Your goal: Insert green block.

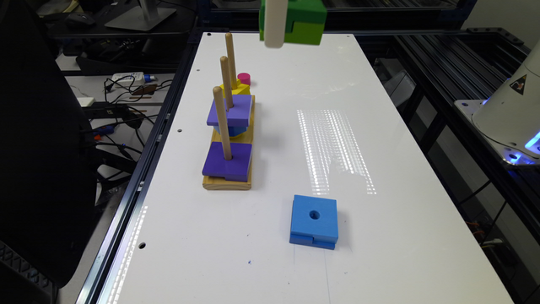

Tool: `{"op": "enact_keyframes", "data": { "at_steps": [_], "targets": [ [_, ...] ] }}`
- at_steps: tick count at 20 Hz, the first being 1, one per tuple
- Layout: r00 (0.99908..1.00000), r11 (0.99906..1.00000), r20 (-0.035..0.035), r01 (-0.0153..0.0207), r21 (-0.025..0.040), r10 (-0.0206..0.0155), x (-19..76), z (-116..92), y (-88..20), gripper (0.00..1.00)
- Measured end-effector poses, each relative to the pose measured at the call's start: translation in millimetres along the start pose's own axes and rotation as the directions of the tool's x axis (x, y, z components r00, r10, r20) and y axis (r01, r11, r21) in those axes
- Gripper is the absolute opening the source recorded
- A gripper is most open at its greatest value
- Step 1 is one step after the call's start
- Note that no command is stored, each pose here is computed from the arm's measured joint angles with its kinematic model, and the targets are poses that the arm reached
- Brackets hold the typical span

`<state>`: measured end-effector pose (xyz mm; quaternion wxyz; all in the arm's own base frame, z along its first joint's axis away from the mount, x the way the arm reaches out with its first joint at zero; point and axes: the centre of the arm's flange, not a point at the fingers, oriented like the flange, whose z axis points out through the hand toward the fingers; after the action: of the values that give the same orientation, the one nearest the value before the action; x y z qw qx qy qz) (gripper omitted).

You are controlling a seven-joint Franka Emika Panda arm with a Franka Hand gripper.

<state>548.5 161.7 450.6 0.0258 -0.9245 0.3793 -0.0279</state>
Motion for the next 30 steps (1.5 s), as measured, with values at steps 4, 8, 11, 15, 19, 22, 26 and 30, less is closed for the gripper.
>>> {"op": "enact_keyframes", "data": {
  "at_steps": [4, 8, 11, 15, 19, 22, 26, 30],
  "targets": [
    [0.999999, 0.999996, -0.0011, -0.0009, 0.0027, 0.0009, 7.3, 11.8, -1.2, 0.00],
    [0.999996, 0.999985, -0.0025, -0.0015, 0.0052, 0.0015, 14.1, 24.0, -2.4, 0.00],
    [0.999992, 0.999967, -0.0036, -0.0019, 0.0079, 0.0019, 19.0, 32.3, -2.8, 0.00],
    [0.999982, 0.999941, -0.0057, -0.0016, 0.0108, 0.0016, 24.6, 42.8, -3.6, 0.00],
    [0.999983, 0.999886, -0.0057, -0.0014, 0.0150, 0.0015, 29.7, 52.1, -4.0, 0.00],
    [0.999974, 0.999856, -0.0071, -0.0012, 0.0169, 0.0014, 33.2, 57.6, -4.1, 0.00],
    [0.999957, 0.999807, -0.0092, -0.0009, 0.0196, 0.0011, 36.4, 63.8, -4.4, 0.00],
    [0.999961, 0.999786, -0.0087, -0.0013, 0.0207, 0.0014, 38.4, 67.4, -4.8, 0.00]
  ]
}}
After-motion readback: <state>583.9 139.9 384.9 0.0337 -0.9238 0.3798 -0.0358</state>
